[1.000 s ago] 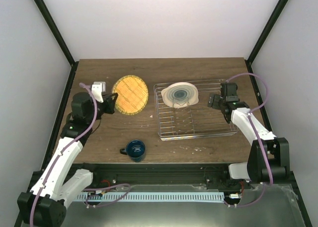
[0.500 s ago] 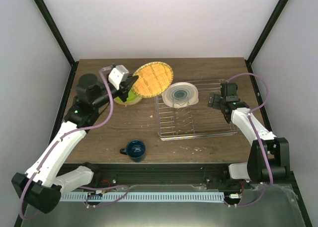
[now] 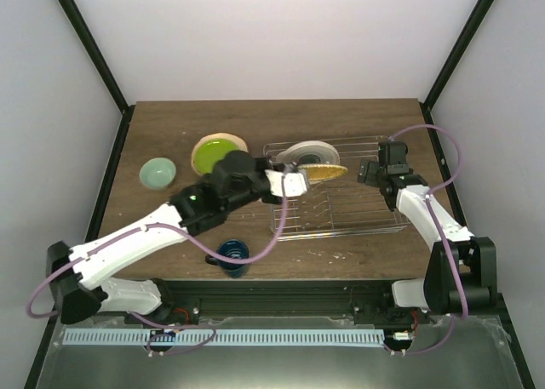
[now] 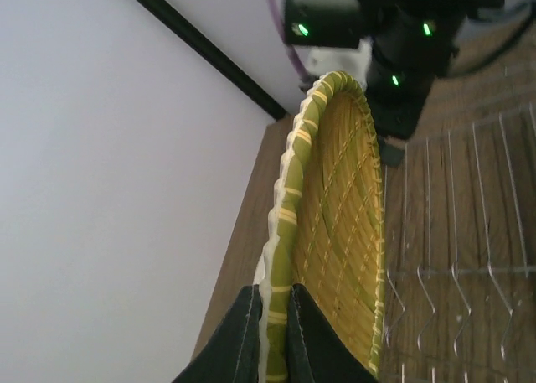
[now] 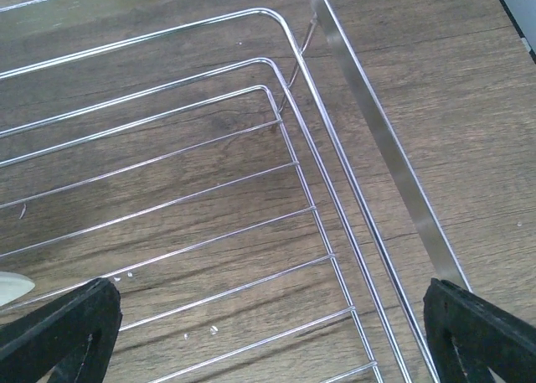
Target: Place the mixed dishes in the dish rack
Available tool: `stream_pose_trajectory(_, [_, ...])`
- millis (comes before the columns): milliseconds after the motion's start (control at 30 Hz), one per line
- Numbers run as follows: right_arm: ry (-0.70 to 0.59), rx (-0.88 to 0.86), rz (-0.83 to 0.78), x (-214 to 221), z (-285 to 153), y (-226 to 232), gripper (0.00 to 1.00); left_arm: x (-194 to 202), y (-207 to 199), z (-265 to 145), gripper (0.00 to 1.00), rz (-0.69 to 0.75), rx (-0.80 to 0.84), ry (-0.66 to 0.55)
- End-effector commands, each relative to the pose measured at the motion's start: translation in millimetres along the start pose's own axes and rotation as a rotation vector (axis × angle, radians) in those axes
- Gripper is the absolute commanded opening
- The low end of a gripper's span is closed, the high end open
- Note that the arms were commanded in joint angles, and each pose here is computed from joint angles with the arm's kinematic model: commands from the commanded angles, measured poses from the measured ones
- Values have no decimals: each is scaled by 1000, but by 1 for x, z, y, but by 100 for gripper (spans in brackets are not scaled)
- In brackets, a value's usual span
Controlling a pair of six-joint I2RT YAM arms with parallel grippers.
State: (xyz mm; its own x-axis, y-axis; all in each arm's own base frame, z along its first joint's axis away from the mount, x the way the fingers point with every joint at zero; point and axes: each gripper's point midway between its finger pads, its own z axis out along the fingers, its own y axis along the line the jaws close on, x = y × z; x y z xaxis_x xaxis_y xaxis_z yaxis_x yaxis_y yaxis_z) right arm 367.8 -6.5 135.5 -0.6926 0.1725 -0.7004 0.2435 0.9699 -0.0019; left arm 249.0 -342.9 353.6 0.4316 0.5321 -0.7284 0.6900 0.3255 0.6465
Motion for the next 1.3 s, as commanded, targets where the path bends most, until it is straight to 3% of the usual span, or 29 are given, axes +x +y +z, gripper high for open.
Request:
stream_pose_trajectory(0, [-80, 6, 27, -26, -15, -3, 100, 16, 3, 23, 0, 232, -137, 155])
stream_pose_trajectory(300, [-99, 2, 28, -29, -20, -3, 100, 38, -9, 59, 0, 326, -140, 241])
stream_pose_trajectory(767, [-94, -2, 23, -28, -19, -2, 100, 47, -15, 94, 0, 191, -93, 232])
stream_pose_trajectory(1267, [-88, -10, 22, -25, -16, -1, 100, 74, -44, 117, 0, 141, -32, 270])
